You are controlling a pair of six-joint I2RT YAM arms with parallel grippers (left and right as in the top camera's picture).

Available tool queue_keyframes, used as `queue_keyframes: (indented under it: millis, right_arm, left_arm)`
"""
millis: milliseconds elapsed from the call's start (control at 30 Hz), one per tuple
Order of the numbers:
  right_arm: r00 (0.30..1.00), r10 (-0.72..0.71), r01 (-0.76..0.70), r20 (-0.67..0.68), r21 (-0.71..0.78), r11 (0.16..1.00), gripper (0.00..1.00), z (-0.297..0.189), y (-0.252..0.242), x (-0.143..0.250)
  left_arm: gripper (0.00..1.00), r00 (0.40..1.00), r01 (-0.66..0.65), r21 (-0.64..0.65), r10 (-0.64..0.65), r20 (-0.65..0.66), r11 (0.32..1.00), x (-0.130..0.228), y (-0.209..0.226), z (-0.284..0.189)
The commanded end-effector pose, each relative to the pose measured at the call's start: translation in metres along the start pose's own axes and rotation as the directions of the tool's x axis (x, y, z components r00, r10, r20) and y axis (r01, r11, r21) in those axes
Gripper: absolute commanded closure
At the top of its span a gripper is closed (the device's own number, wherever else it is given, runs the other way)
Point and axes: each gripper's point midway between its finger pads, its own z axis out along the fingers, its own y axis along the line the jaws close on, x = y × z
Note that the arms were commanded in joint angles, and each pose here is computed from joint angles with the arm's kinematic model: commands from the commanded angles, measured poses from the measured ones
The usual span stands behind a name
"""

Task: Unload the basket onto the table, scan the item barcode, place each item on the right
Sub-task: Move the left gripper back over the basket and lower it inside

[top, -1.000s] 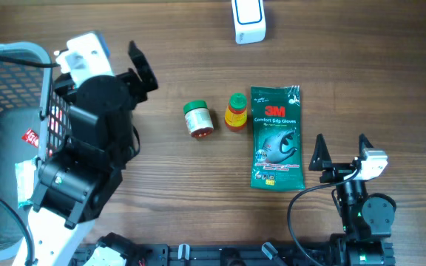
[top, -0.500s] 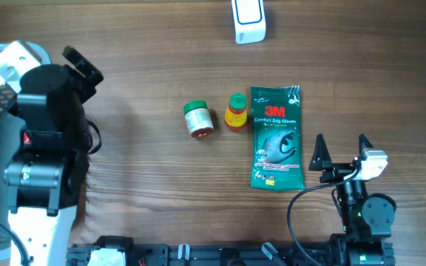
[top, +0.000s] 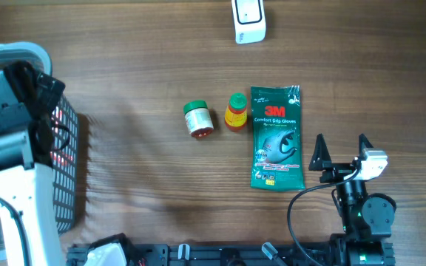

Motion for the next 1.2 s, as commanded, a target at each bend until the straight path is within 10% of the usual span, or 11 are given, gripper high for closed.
queue_keyframes:
  millis: [0, 400, 867, 1167]
  right_arm:
    - [1.000, -0.013, 0.013, -0.005, -0.012, 1.000, 0.00, 0.000, 0.002, 0.002]
    - [1.000, -0.013, 0.013, -0.005, -0.012, 1.000, 0.00, 0.000, 0.002, 0.002]
    - [1.000, -0.013, 0.013, -0.005, -0.012, 1.000, 0.00, 0.000, 0.002, 0.002]
    - [1.000, -0.013, 0.012, -0.005, -0.012, 1.000, 0.00, 0.000, 0.002, 0.002]
  left_arm:
    - [0.00, 0.984, 0.149, -0.059, -0.154, -0.087, 0.987, 0.005, 0.020, 0.018]
    - [0.00, 0.852, 0.465, -0.207, -0.499, -0.159, 0.860, -0.006, 0.100, 0.035]
    - [0.00, 0.614, 0.583, -0.573, -0.774, -0.153, 0.576, 0.067, 0.179, 0.079]
    - [0.00, 0.619, 0.577, -0.680, -0.785, 0.002, 0.453, 0.104, 0.223, 0.086]
